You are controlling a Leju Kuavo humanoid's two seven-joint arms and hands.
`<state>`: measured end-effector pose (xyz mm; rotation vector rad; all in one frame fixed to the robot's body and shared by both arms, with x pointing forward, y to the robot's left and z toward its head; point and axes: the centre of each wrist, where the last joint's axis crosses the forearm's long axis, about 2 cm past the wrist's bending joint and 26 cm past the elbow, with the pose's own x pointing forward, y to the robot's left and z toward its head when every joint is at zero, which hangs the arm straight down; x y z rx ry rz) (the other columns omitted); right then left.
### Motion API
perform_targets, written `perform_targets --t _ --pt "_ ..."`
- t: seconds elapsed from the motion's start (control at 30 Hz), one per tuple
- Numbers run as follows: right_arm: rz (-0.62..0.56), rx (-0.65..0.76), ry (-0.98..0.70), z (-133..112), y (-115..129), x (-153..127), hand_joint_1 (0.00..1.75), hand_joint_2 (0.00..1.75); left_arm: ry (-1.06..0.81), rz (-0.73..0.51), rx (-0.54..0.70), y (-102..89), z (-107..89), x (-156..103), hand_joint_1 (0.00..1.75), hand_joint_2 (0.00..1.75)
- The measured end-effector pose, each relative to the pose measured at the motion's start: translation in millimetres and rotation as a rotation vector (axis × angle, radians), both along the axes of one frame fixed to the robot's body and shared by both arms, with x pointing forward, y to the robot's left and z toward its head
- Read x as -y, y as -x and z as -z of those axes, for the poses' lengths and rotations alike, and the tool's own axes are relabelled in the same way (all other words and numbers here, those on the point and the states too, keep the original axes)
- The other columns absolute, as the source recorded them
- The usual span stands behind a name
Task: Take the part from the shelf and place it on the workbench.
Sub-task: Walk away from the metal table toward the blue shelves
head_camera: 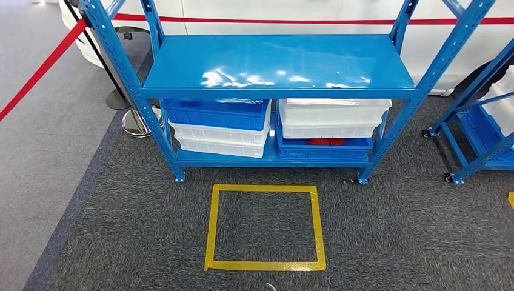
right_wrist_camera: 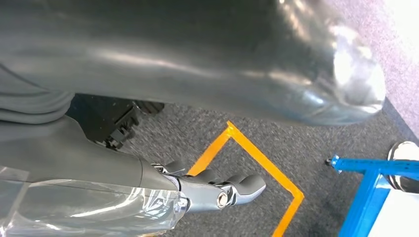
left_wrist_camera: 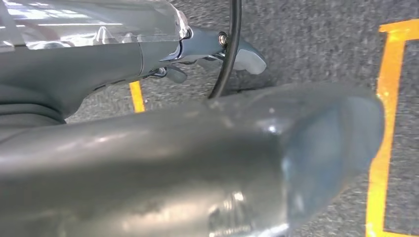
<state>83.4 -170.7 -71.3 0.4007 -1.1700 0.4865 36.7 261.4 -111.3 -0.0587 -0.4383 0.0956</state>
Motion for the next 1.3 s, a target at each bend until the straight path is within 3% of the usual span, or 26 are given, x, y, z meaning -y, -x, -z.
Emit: perform_targets --t 0.47,0.73,1.27,1.3 --pt "0.002 -0.01 0.008 1.8 2.3 2.2 0.0 0.0 0.002 0.002 -0.011 6.7 0.6 0.8 0.0 0.0" --pt "0.006 -0.016 0.008 2.4 3.8 1.7 0.0 0.0 0.002 0.004 0.0 -1.4 -0.2 1.8 0.0 0.0" --pt "0.007 -0.019 0.012 3.0 3.8 2.6 0.0 0.0 -0.009 0.01 -0.012 0.9 0.1 -0.2 0.0 0.0" --pt "0.008 -0.02 0.012 3.0 3.7 2.6 0.0 0.44 -0.011 0.01 -0.011 0.4 0.1 -0.2 0.0 0.44"
